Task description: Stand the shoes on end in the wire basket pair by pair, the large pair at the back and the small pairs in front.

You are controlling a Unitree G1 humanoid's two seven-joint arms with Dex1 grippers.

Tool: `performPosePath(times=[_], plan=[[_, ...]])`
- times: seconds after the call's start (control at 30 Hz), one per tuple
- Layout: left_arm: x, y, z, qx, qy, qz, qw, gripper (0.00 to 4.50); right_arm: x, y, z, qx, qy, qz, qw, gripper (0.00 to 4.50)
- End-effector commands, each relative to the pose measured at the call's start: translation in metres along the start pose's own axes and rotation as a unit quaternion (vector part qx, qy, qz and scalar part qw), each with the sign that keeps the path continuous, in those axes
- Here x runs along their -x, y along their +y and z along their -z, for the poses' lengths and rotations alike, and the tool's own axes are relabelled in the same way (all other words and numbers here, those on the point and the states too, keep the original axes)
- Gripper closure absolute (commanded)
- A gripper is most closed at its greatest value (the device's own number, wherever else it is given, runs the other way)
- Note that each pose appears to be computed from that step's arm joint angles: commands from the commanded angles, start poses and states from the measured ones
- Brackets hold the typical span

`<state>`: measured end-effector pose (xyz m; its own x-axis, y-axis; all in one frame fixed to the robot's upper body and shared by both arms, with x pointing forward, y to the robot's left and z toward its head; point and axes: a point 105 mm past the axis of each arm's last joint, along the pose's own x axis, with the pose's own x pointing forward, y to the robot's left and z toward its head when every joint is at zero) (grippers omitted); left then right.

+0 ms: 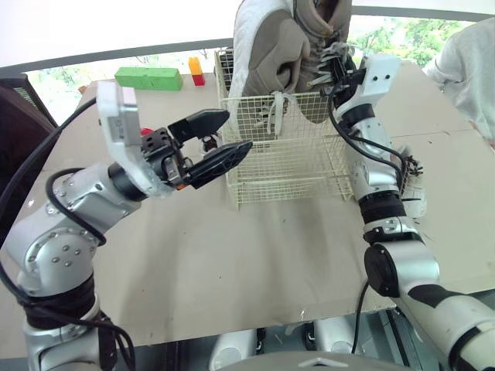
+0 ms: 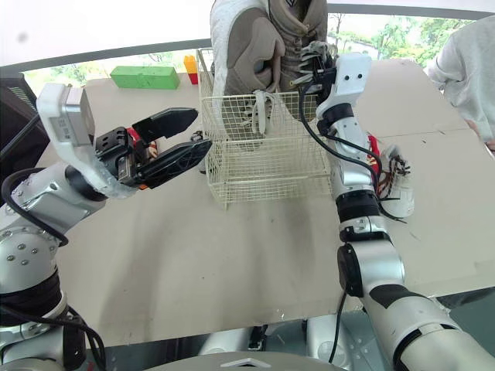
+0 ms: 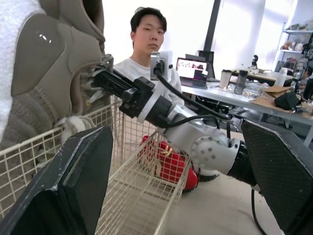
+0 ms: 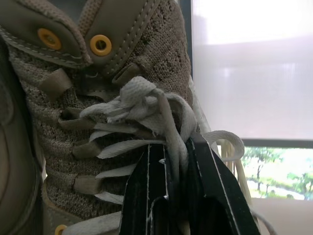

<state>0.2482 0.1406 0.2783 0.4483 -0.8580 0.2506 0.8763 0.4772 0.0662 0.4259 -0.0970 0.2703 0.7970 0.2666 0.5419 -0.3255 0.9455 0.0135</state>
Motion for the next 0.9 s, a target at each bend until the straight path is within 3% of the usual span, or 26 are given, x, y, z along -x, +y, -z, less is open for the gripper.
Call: performPosePath(times=[0.03,0.3,0.33,0.37,0.57,0.73,0.9], plan=[[0.006,-0.01,-0.011,-0.025,-0.019,0.011,0.999,0.0,0.009,0.002,0.001,-0.016,0.024,-0.016,0.999,4.44],[0.026,-0.01,0.003,-0.022,0.005,-0.017,1.0,0.0,0.038,0.017,-0.001,-0.042,0.066,-0.081,0.994,4.44],[0.027,-0.01,0.003,-0.022,0.005,-0.019,1.0,0.0,0.043,0.017,-0.003,-0.041,0.07,-0.085,0.993,3.76],[0.027,-0.009,0.004,-0.021,0.005,-0.021,1.0,0.0,0.048,0.018,-0.006,-0.035,0.074,-0.094,0.992,3.49],[0.03,-0.006,0.009,-0.013,0.004,-0.03,0.999,0.0,0.082,0.026,-0.018,0.0,0.133,-0.178,0.975,0.61],[0.032,0.001,0.015,-0.001,0.002,-0.042,0.999,0.0,0.102,0.025,-0.032,0.028,0.16,-0.224,0.961,0.61],[0.042,0.032,0.029,-0.009,0.02,-0.138,0.99,0.0,0.133,0.034,-0.055,0.068,0.162,-0.337,0.925,0.61]])
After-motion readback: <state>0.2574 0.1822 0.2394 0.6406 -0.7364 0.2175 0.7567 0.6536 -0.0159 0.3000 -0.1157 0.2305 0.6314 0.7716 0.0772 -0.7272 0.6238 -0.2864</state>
